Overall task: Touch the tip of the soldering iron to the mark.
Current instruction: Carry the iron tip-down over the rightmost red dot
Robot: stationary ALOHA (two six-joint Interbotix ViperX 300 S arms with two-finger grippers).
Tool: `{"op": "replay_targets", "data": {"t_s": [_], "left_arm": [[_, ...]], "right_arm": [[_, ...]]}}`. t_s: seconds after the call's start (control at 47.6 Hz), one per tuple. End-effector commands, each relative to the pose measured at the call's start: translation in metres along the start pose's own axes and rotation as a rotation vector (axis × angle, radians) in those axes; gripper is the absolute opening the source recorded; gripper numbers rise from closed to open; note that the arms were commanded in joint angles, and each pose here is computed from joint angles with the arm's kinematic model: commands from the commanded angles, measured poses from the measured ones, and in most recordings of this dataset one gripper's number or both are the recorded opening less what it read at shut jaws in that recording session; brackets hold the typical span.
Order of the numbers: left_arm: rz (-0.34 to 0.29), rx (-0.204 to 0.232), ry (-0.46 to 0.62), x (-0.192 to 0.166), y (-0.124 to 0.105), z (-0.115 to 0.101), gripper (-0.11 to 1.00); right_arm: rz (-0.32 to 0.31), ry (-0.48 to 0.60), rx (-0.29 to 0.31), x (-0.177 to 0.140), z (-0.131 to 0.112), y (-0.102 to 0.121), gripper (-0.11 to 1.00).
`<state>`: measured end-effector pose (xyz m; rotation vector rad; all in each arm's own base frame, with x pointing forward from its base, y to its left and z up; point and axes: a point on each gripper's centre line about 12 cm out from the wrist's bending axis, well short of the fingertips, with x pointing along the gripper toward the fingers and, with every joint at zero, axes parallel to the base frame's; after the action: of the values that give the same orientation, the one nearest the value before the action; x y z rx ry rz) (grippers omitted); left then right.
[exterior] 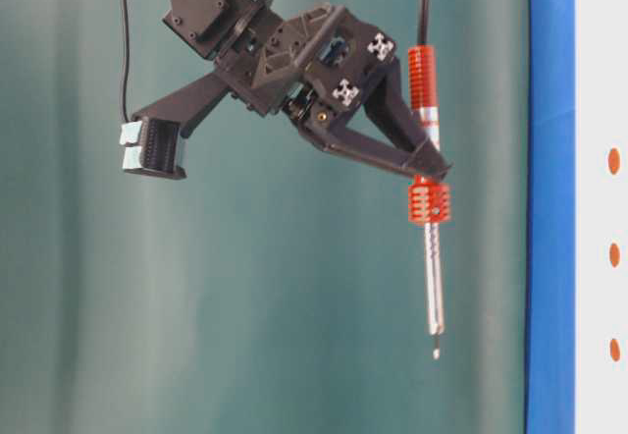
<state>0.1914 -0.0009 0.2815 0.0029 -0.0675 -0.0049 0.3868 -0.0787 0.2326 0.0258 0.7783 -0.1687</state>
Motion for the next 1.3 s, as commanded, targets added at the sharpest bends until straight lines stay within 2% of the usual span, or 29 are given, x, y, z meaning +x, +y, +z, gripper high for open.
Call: {"op": "replay_targets", "data": {"t_s": [0.0, 0.21, 0.378, 1.281], "left_arm": [[0.000, 0.003, -0.009, 0.001, 0.000, 0.003, 0.00], [-0.002, 0.004, -0.009, 0.001, 0.000, 0.003, 0.00], [-0.002, 0.004, -0.011, 0.002, 0.000, 0.004, 0.00], [-0.002, 0.004, -0.011, 0.001, 0.000, 0.004, 0.00]], "right_arm": [[-0.003, -0.018, -0.002, -0.015, 0.014, -0.001, 0.07], [0.002, 0.101, 0.003, -0.013, 0.006, -0.002, 0.07], [0.003, 0.143, 0.011, -0.012, 0.004, -0.002, 0.07], [0.001, 0.147, 0.016, -0.011, 0.004, -0.004, 0.07]]}}
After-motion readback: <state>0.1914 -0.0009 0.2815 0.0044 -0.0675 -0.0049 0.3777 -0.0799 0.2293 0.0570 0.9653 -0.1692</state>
